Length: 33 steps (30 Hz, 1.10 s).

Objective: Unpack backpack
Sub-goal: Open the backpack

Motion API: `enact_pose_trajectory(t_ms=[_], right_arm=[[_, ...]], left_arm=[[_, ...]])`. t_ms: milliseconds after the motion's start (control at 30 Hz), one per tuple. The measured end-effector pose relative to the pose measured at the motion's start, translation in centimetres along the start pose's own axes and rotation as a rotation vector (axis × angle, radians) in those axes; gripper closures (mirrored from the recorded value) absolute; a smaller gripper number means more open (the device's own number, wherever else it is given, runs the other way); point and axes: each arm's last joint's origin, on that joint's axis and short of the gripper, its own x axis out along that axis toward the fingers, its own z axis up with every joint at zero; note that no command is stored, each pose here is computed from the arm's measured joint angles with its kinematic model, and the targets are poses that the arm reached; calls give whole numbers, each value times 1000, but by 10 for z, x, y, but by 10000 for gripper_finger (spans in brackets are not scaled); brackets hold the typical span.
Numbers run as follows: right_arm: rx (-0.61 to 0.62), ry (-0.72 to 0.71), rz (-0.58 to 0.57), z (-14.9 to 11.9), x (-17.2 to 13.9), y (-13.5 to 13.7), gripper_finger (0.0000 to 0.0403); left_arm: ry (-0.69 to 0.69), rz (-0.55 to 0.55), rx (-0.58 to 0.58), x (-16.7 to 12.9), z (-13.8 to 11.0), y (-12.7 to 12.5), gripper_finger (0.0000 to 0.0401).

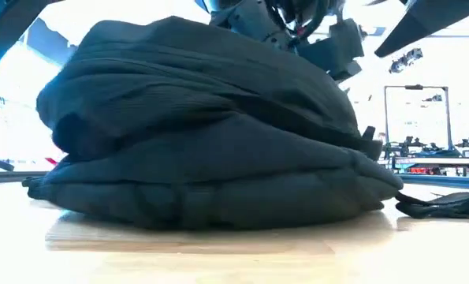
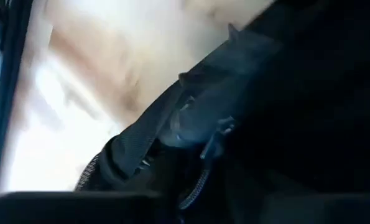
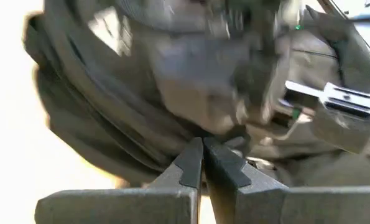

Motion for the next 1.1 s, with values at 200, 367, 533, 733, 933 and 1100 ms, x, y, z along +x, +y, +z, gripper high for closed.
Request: enact_pose_trajectory(t_ms=[200, 367, 533, 733, 933, 1100], right_arm=[[12, -4, 55, -4, 4, 6, 403], [17, -6, 15, -14, 8, 3, 403], [-13, 10, -89, -29, 25, -11, 402], [-14, 51, -164, -50, 52, -32, 363], [-59, -91, -67, -54, 72, -31, 275], [-102, -102, -66, -50, 80, -37, 228]], left_arm=[[214, 104, -100, -3, -28, 16, 393], [299, 63, -202, -3, -45, 17, 399], [303, 27, -192, -9, -28, 1, 401], [289, 52, -131, -17, 1, -17, 401], [299, 93, -109, -24, 21, -31, 401], [305, 120, -96, -28, 33, -40, 401]])
